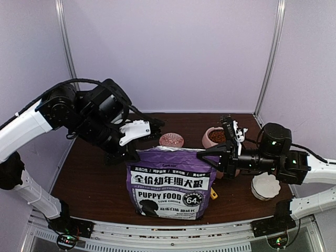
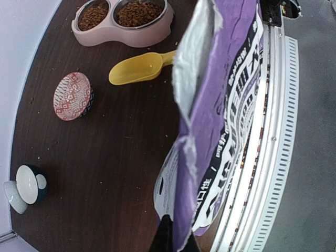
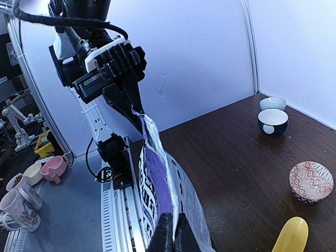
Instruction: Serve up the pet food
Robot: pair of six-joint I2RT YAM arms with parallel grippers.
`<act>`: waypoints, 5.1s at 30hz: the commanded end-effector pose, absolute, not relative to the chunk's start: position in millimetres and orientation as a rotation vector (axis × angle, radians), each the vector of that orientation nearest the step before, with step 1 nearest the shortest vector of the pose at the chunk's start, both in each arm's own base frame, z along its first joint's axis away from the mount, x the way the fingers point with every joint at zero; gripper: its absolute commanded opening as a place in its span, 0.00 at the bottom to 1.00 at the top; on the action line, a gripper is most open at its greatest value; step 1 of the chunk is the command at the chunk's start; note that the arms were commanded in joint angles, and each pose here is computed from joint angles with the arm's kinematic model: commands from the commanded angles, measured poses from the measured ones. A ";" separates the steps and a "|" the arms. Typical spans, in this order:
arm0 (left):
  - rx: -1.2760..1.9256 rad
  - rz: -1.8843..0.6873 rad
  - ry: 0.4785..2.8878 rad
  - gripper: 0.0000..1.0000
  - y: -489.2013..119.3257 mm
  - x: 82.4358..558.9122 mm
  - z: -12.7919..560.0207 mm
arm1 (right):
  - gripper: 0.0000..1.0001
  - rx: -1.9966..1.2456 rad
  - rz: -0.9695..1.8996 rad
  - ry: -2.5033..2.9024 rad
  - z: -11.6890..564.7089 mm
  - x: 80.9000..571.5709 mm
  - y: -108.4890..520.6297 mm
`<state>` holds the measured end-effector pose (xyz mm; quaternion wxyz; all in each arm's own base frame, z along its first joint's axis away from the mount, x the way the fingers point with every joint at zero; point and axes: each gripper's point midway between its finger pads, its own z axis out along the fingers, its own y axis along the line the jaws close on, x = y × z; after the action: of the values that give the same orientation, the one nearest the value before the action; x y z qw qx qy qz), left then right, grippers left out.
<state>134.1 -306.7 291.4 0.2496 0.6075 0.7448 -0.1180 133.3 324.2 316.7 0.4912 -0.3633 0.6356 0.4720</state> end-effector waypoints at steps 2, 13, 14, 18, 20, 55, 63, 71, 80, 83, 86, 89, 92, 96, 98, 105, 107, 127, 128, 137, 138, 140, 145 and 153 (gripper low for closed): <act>1.626 -0.292 2.036 0.00 -295.8 138.7 294.9 | 0.00 -0.836 1.139 1.481 336.6 135.8 316.8; 1.603 -0.261 2.036 0.00 -290.5 143.8 296.8 | 0.00 -0.830 1.130 1.483 336.6 136.4 314.3; 1.605 -0.269 2.033 0.00 -291.3 143.2 297.7 | 0.00 -0.831 1.130 1.484 336.2 136.3 314.1; 1.620 -0.378 2.003 0.00 -304.0 134.9 303.1 | 0.00 -0.832 1.124 1.493 335.9 136.3 313.1; 1.643 -0.450 1.985 0.00 -313.9 128.7 306.2 | 0.02 -0.843 1.105 1.517 335.3 137.5 313.1; 1.143 -0.808 1.688 0.82 -312.8 164.3 409.8 | 1.00 -0.827 0.828 1.866 371.2 171.0 308.0; 1.110 -0.929 1.660 0.83 -289.6 164.2 404.6 | 0.99 -1.195 0.985 1.862 365.8 128.4 359.2; 1.277 -1.074 1.652 0.81 -302.7 137.0 378.6 | 0.95 -1.394 0.884 1.913 348.0 121.3 380.4; 1.467 -1.027 1.700 0.78 -333.4 115.7 335.0 | 0.59 -1.485 0.716 1.987 320.9 125.4 389.2; 1.503 -1.024 1.721 0.68 -340.4 113.2 322.0 | 0.42 -1.483 0.685 1.992 315.8 129.8 391.5; 1.519 -1.015 1.734 0.43 -344.3 113.1 315.0 | 0.28 -1.481 0.690 1.981 316.1 130.8 395.0; 1.522 -1.014 1.728 0.26 -346.4 112.6 312.5 | 0.16 -1.470 0.708 1.963 320.1 130.5 396.6; 1.522 -1.025 1.735 0.09 -348.5 111.3 307.7 | 0.00 -1.461 0.719 1.950 323.2 130.2 397.0; 1.508 -1.039 1.726 0.00 -348.8 109.5 307.3 | 0.00 -1.463 0.722 1.949 323.1 128.7 395.0; 1.492 -1.031 1.721 0.00 -347.2 111.1 308.6 | 0.00 -1.461 0.728 1.944 323.5 128.0 394.2; 1.478 -1.043 1.709 0.00 -347.3 110.4 312.6 | 0.11 -1.426 0.819 1.909 328.4 125.4 407.5; 1.477 -1.047 1.707 0.00 -348.0 110.4 313.0 | 0.15 -1.425 0.846 1.902 328.0 124.7 413.1; 1.435 -0.985 1.699 0.00 -339.2 117.2 319.5 | 0.06 -1.448 0.614 1.975 311.6 134.3 371.3; 1.434 -0.979 1.703 0.00 -338.5 118.1 319.0 | 0.08 -1.448 0.597 1.984 309.7 134.7 366.7; 1.431 -0.973 1.700 0.00 -337.4 119.3 321.9 | 0.00 -1.441 0.515 2.016 302.1 136.2 343.9; 1.431 -0.970 1.700 0.00 -337.6 119.7 322.1 | 0.00 -1.440 0.514 2.014 302.8 136.1 343.1; 1.430 -0.965 1.703 0.00 -337.4 120.6 322.2 | 0.00 -1.439 0.502 2.009 303.5 136.9 340.8; 1.433 -0.961 1.707 0.00 -337.6 121.5 323.7 | 0.09 -1.433 0.416 2.028 300.0 142.4 327.0; 1.433 -0.956 1.706 0.00 -338.0 122.9 325.8 | 0.00 -1.427 0.296 2.056 291.6 147.0 303.0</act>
<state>120.4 -340.3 307.0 0.3284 0.5536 0.6707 -0.3685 134.6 337.4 302.8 0.3073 -0.5482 0.7553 0.1859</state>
